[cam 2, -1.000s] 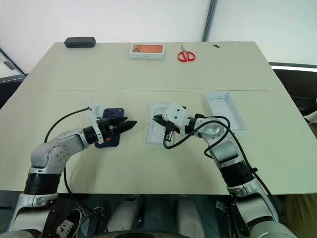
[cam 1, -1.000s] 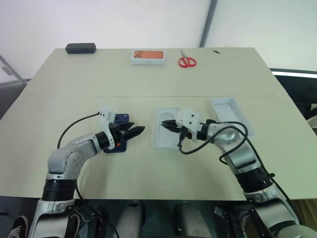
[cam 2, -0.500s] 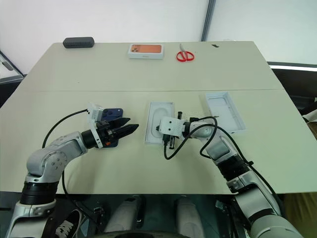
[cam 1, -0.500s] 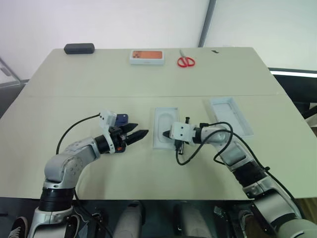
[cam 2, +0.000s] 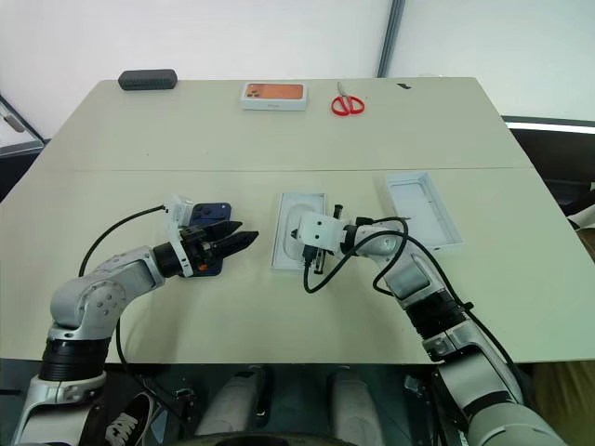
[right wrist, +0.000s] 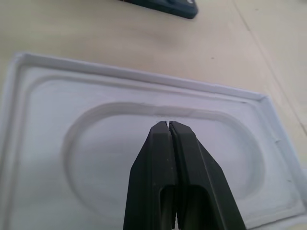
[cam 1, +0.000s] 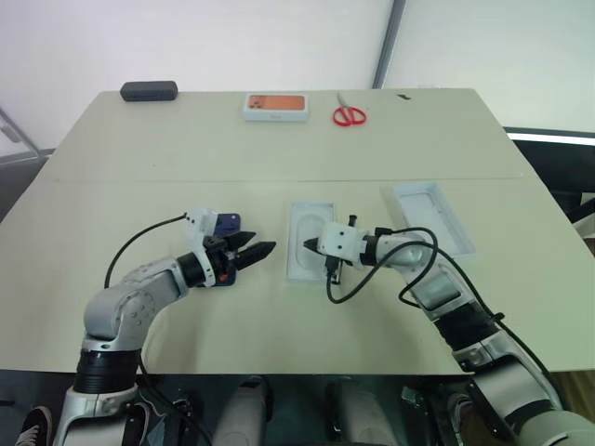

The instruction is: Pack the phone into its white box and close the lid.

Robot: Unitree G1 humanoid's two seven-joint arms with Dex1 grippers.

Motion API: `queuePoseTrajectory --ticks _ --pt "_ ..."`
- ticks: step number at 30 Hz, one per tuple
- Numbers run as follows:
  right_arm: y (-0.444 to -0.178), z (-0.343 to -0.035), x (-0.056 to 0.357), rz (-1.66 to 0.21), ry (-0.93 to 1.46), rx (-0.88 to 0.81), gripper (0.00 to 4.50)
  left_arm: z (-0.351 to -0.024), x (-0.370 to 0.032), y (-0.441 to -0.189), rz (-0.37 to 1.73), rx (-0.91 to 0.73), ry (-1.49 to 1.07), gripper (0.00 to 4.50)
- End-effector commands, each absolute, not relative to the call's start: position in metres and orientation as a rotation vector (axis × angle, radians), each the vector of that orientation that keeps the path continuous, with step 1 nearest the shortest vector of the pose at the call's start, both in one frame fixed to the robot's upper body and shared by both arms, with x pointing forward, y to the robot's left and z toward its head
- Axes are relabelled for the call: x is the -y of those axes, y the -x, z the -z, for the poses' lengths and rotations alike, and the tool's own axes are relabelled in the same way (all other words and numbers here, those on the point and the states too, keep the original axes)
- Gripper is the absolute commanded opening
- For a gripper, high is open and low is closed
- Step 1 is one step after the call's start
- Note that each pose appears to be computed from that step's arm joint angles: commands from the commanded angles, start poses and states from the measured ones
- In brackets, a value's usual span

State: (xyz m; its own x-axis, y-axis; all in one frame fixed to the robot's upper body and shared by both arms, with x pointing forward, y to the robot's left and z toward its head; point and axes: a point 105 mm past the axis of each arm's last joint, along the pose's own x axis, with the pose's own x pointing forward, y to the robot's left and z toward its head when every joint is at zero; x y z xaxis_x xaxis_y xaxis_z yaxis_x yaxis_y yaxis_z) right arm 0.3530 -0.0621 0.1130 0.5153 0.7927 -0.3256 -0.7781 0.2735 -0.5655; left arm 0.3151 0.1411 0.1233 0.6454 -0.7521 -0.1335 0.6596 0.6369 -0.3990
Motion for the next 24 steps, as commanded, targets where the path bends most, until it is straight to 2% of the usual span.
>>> queuePoseTrajectory --ticks 1,6,11,16,21,24 --pt "-0.354 -0.157 0.047 -1.04 0.598 0.161 0.06 -0.144 -0.173 -0.322 0.75 -0.281 0.374 3.87" --pt "-0.347 -0.158 0.01 -1.09 0.565 0.17 0.06 -0.151 -0.229 -0.326 0.629 -0.334 0.517 3.87" --pt "-0.348 -0.158 -0.03 -1.1 0.617 0.185 0.06 -0.139 -0.259 -0.323 0.551 -0.378 0.533 3.87" --pt "-0.336 -0.141 -0.065 -1.226 0.744 0.108 0.06 -0.131 -0.261 -0.319 0.554 -0.426 0.587 3.87" --pt "-0.33 -0.112 -0.064 -1.282 0.857 -0.051 0.06 -0.121 -0.252 -0.315 0.585 -0.474 0.64 3.87" --pt "-0.33 -0.104 -0.064 -1.284 0.905 -0.08 0.06 -0.117 -0.246 -0.314 0.605 -0.492 0.652 3.87"
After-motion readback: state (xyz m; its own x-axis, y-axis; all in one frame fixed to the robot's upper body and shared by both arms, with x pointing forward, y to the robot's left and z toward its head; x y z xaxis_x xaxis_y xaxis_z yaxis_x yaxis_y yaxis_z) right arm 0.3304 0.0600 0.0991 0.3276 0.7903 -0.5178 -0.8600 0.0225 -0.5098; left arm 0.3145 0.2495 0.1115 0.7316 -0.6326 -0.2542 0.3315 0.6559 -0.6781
